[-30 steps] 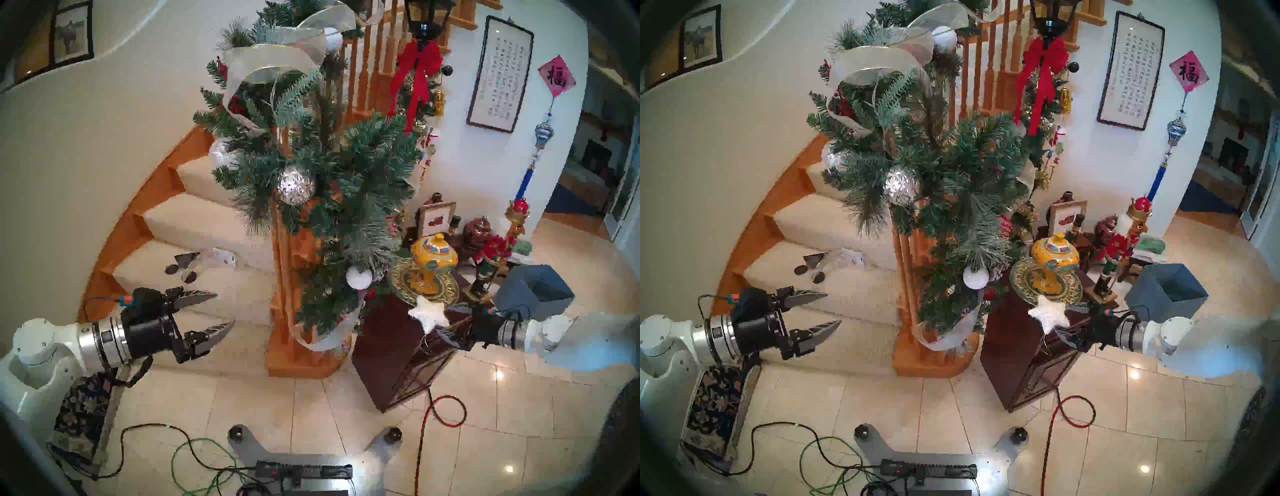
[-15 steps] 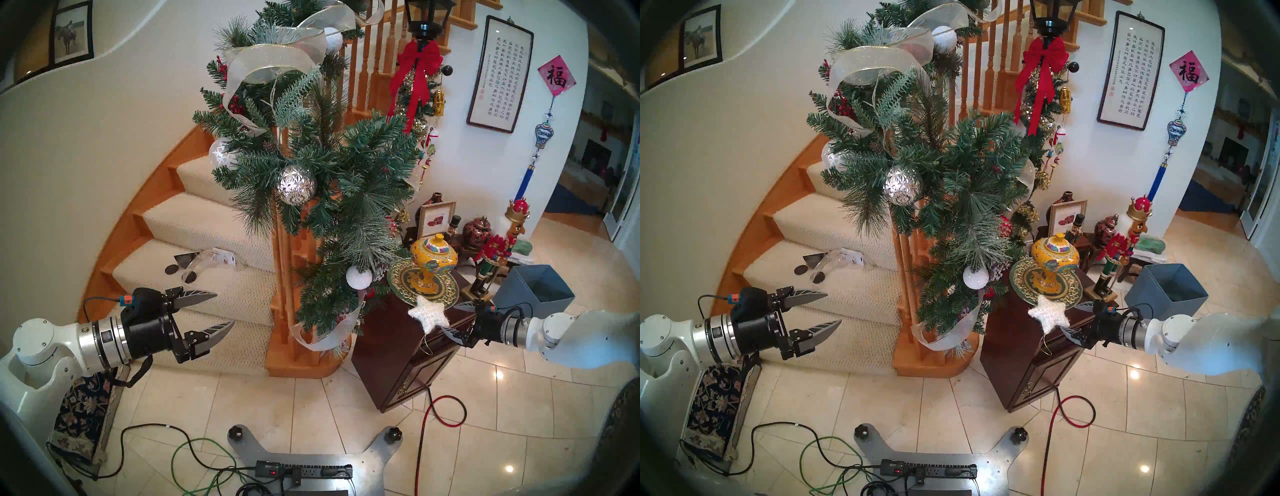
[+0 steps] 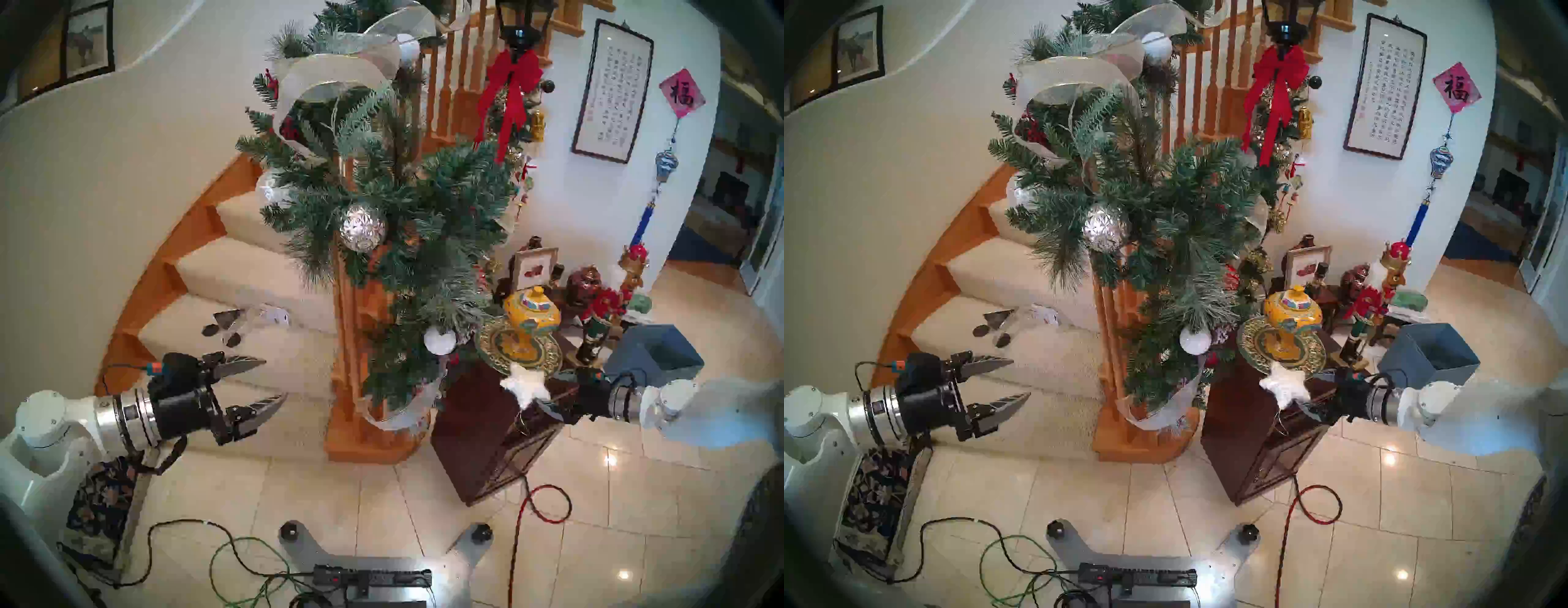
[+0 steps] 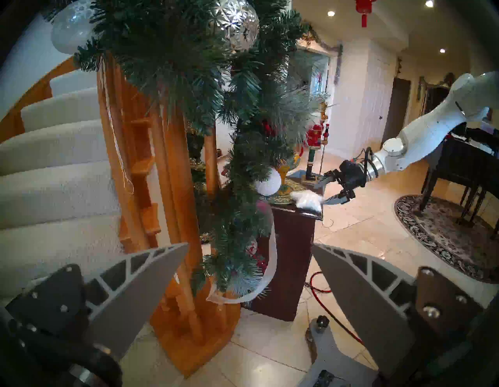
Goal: Hang the ornament onto the Christmas-tree-style decoration
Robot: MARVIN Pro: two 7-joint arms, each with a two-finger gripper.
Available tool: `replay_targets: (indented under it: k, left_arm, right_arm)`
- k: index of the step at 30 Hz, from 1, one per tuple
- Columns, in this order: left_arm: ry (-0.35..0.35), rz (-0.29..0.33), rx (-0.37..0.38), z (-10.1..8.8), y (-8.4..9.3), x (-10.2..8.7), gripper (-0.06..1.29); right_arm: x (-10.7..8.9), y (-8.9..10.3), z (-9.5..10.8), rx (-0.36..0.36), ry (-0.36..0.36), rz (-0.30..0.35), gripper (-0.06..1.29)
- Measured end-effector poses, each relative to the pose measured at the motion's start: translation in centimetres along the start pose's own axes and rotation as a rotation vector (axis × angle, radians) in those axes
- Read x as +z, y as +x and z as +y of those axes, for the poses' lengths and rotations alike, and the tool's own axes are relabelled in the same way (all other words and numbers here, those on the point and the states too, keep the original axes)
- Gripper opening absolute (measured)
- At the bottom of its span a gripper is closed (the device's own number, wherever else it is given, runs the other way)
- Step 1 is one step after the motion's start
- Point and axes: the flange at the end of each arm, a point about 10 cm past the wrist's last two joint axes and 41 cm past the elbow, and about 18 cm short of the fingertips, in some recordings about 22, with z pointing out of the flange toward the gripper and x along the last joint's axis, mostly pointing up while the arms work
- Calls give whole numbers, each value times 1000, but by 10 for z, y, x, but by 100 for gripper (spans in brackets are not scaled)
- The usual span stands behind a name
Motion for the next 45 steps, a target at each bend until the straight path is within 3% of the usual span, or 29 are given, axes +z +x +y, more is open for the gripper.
replay_targets:
  k: [21, 45]
  left_arm:
    - [0, 0, 0, 0, 0, 0, 123]
    - [0, 0, 0, 0, 0, 0, 123]
  right_arm:
    - [11, -7, -6, 8, 12, -11, 124]
    - [10, -11, -6, 13, 10, -4, 124]
